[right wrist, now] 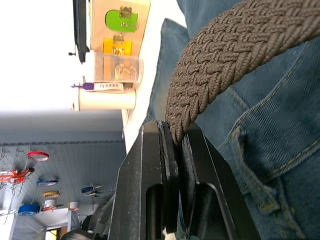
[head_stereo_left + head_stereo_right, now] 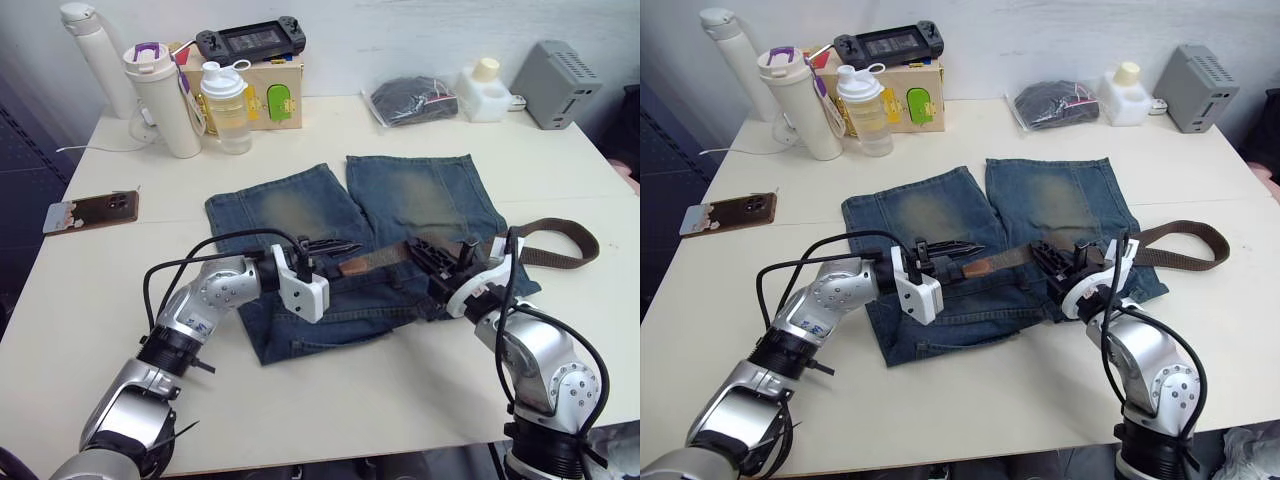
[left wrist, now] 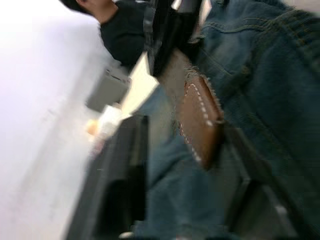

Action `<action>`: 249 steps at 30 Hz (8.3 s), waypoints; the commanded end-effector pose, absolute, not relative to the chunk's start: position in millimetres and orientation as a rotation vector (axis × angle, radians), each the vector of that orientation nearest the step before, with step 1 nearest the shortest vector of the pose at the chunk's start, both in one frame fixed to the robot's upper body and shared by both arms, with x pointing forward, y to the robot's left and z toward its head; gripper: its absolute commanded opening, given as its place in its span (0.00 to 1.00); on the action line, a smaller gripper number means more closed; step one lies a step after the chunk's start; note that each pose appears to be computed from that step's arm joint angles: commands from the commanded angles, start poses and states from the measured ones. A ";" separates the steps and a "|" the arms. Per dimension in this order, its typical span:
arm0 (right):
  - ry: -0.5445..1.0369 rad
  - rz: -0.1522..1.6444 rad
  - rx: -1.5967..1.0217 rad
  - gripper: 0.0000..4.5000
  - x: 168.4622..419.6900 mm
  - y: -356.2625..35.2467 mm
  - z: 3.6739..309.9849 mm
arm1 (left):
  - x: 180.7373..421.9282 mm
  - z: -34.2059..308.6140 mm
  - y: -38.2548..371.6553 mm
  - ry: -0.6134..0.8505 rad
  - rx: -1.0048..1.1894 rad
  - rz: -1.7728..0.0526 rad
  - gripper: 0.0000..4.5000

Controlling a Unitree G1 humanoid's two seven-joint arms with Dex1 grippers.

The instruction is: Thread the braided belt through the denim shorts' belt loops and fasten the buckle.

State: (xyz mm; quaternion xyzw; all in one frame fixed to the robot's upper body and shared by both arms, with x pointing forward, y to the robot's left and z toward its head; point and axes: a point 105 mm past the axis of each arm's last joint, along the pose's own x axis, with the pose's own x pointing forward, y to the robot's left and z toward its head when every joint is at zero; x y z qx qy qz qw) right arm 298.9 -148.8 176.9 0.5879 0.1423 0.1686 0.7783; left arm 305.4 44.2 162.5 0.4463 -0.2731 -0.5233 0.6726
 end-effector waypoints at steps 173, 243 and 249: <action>0.484 0.642 1.172 0.99 272.4 -89.5 163.0 | 264.9 165.8 84.2 -0.796 1.192 -1.060 0.00; 0.550 0.626 0.732 0.00 288.8 -57.5 103.0 | 248.5 113.2 105.1 -0.281 0.858 -1.223 0.58; 0.575 0.613 0.747 0.00 286.9 -57.0 99.9 | 256.1 109.3 103.8 -0.332 0.940 -1.156 0.58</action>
